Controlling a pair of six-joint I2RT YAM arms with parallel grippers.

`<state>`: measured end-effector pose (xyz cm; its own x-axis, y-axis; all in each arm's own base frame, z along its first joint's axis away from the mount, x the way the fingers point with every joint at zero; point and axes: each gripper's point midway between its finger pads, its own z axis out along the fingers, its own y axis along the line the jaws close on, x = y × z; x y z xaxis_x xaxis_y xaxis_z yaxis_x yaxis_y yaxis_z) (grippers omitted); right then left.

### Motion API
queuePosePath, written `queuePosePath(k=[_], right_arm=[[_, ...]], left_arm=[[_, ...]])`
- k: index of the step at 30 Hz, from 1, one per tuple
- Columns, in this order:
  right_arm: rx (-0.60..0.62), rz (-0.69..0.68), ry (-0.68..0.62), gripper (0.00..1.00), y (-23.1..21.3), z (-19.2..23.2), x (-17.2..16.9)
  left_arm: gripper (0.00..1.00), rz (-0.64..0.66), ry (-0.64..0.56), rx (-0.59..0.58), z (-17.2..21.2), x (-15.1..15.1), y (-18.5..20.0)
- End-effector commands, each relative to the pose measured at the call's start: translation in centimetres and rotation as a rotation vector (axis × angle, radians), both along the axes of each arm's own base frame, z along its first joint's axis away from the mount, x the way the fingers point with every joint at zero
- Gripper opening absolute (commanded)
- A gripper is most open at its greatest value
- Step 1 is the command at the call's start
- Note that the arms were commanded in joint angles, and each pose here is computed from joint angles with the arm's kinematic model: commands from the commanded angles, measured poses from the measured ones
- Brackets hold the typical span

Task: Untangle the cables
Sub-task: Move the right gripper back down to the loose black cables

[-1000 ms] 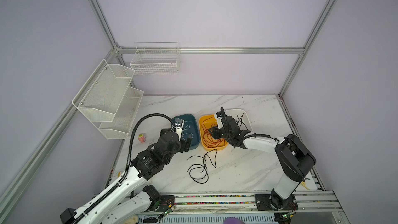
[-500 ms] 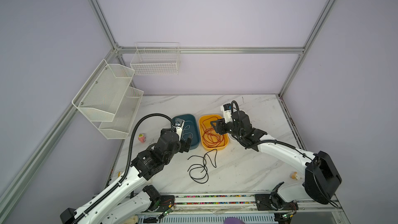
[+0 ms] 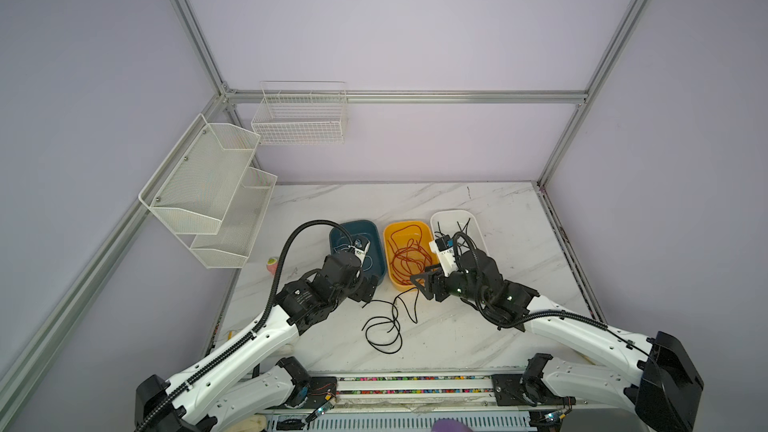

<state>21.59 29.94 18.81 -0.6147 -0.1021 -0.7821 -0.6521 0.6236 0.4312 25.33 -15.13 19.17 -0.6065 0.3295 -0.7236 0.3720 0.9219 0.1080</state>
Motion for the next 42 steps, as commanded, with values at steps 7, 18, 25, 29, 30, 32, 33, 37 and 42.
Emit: queuePosePath(k=[7, 18, 25, 29, 30, 32, 33, 37, 42], right_arm=[[-0.090, 0.059, 0.046, 0.69, 1.4, -4.5, -4.2], [-0.252, -0.014, 0.065, 0.66, 2.0, -9.7, -3.5], [-0.291, -0.047, 0.063, 0.54, 1.8, -11.3, -2.9], [-0.296, -0.046, 0.068, 0.40, 2.1, -11.8, -2.8], [-0.296, -0.045, 0.069, 0.38, 2.2, -11.9, -2.8], [-0.295, -0.038, 0.076, 0.35, 2.4, -12.1, -2.9], [-0.292, -0.035, 0.079, 0.33, 2.5, -12.1, -2.9], [-0.294, -0.035, 0.082, 0.25, 2.7, -12.3, -2.8], [-0.298, -0.047, 0.071, 0.14, 2.5, -11.8, -2.6]], left_arm=[[1.00, 0.044, -0.021, -0.050, 3.4, 0.5, -0.1], [1.00, 0.057, 0.017, -0.008, 1.6, 0.6, 0.2], [1.00, 0.046, 0.039, 0.006, 0.9, 0.6, -0.1], [1.00, 0.040, 0.044, 0.011, 0.7, 0.6, -0.2], [1.00, 0.039, 0.047, 0.014, 0.6, 0.6, -0.2], [1.00, 0.037, 0.047, 0.013, 0.6, 0.6, -0.2], [1.00, 0.036, 0.048, 0.015, 0.5, 0.6, -0.2], [1.00, 0.034, 0.048, 0.015, 0.6, 0.6, -0.2], [1.00, 0.031, 0.054, 0.014, 0.4, 0.5, -0.3]])
